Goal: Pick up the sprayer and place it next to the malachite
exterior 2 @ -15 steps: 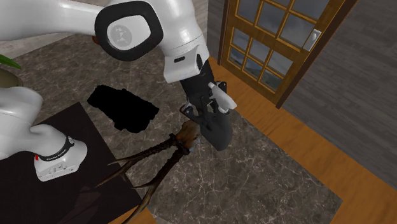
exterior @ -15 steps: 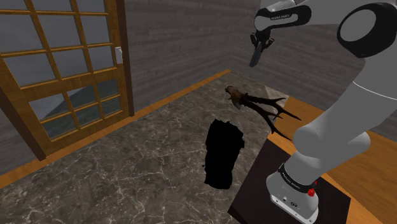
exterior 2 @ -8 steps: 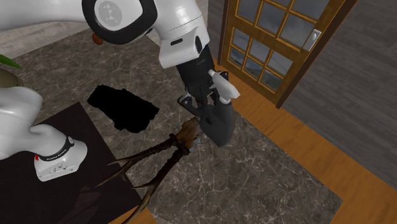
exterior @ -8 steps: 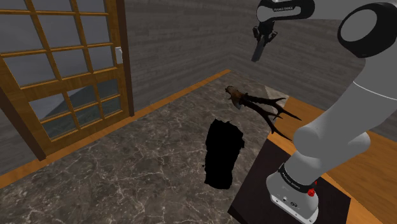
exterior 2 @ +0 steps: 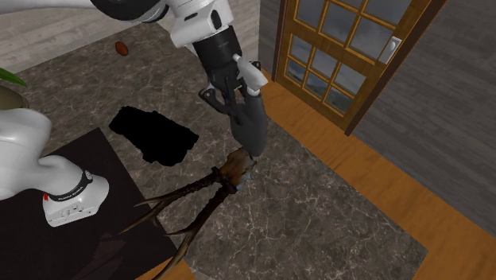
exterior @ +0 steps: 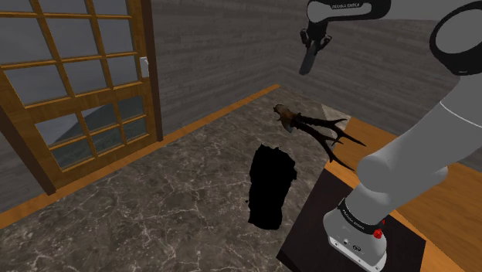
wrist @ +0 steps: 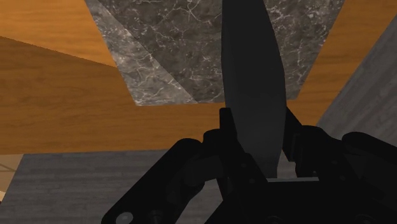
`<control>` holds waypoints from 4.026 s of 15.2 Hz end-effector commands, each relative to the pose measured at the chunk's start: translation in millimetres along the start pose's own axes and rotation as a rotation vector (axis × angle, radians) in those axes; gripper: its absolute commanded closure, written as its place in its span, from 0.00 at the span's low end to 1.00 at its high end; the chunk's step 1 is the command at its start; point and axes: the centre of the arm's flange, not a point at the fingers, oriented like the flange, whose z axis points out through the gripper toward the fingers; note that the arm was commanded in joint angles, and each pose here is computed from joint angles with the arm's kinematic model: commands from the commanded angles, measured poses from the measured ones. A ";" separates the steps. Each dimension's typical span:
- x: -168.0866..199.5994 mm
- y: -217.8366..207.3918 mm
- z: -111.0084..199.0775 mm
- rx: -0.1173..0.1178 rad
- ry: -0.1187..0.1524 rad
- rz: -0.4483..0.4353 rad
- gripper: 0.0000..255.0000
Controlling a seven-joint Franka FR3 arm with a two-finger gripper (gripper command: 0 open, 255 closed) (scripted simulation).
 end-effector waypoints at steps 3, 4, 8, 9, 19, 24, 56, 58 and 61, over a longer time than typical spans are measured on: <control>-46.8 -5.6 -27.3 -0.002 0.000 0.001 1.00; -58.0 -6.9 -34.1 -0.002 0.000 0.001 1.00; -102.9 -12.4 -61.4 -0.002 0.000 0.001 1.00; -114.1 -13.7 -68.3 -0.002 0.000 0.001 1.00; -196.0 -22.6 -99.7 -0.002 0.000 0.001 1.00; -209.6 -22.5 -77.0 -0.002 0.000 0.001 1.00; -296.6 -22.2 67.8 -0.002 0.000 0.001 1.00; -302.0 -22.1 76.9 -0.002 0.000 0.001 1.00; -310.2 -22.1 90.4 -0.002 0.000 0.001 1.00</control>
